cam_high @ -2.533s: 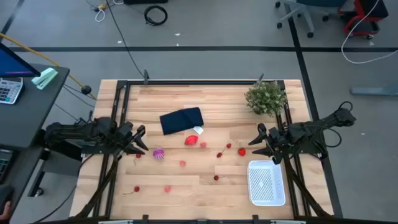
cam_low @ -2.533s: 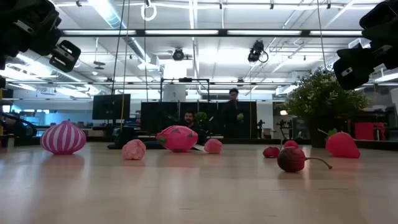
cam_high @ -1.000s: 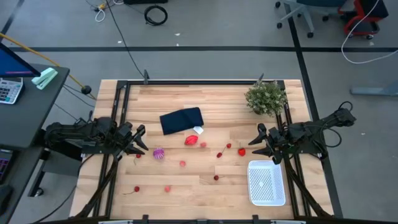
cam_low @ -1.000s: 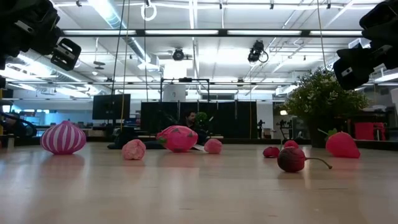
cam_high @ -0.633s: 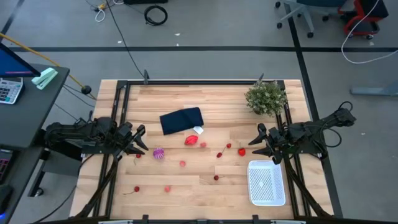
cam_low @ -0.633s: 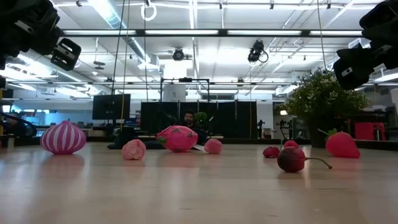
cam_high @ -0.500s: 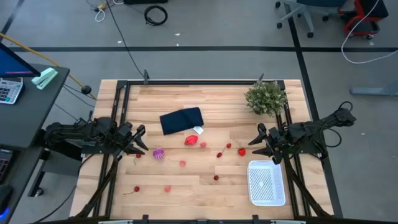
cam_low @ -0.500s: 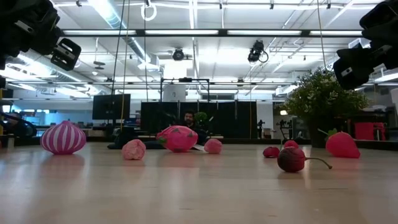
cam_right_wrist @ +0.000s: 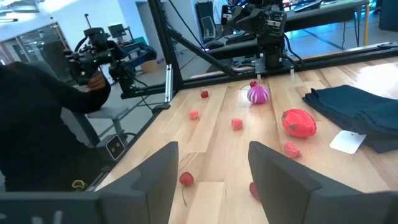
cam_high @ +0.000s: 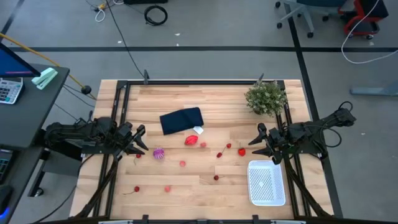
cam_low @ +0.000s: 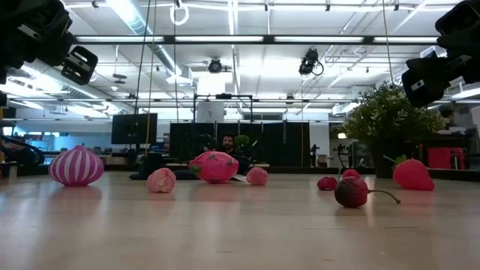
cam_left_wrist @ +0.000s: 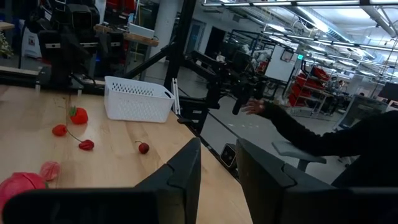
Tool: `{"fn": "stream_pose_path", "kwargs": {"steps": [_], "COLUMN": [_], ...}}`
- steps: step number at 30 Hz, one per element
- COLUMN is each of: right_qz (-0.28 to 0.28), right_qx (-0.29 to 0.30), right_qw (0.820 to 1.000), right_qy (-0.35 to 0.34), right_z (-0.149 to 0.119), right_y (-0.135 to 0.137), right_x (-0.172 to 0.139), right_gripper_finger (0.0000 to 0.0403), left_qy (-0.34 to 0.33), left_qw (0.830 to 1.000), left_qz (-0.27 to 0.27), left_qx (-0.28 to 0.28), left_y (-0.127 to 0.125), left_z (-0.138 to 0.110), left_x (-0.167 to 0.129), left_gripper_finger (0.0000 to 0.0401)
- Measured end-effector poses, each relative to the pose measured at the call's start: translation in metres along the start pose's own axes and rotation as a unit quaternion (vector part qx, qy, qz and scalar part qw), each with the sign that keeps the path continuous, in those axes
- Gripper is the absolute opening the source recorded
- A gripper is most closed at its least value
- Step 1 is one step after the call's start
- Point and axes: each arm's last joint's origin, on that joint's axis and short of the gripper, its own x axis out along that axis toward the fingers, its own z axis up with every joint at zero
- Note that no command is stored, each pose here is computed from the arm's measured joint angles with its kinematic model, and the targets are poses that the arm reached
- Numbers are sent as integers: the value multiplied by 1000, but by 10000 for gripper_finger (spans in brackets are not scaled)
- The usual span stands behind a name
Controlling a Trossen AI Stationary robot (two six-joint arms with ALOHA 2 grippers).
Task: Pick and placing Produce into tupperware
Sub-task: Put the strawberry into the white bin
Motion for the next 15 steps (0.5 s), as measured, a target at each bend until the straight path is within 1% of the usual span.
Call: {"fn": "stream_pose_path", "kwargs": {"steps": [5, 15], "right_qz": [0, 0], "right_qx": [-55, -42], "right_qw": [998, 999], "right_qy": [0, 0], "right_z": [0, 0], "right_y": [0, 0], "right_x": [0, 0], "right_gripper_finger": [204, 204], "left_qy": [-13, -30], "left_qw": [1000, 999], "left_qz": [-4, -10], "left_qx": [6, 15], "left_y": [-1, -2], "left_z": [3, 6], "left_x": [0, 0], "left_gripper_finger": [107, 107]}}
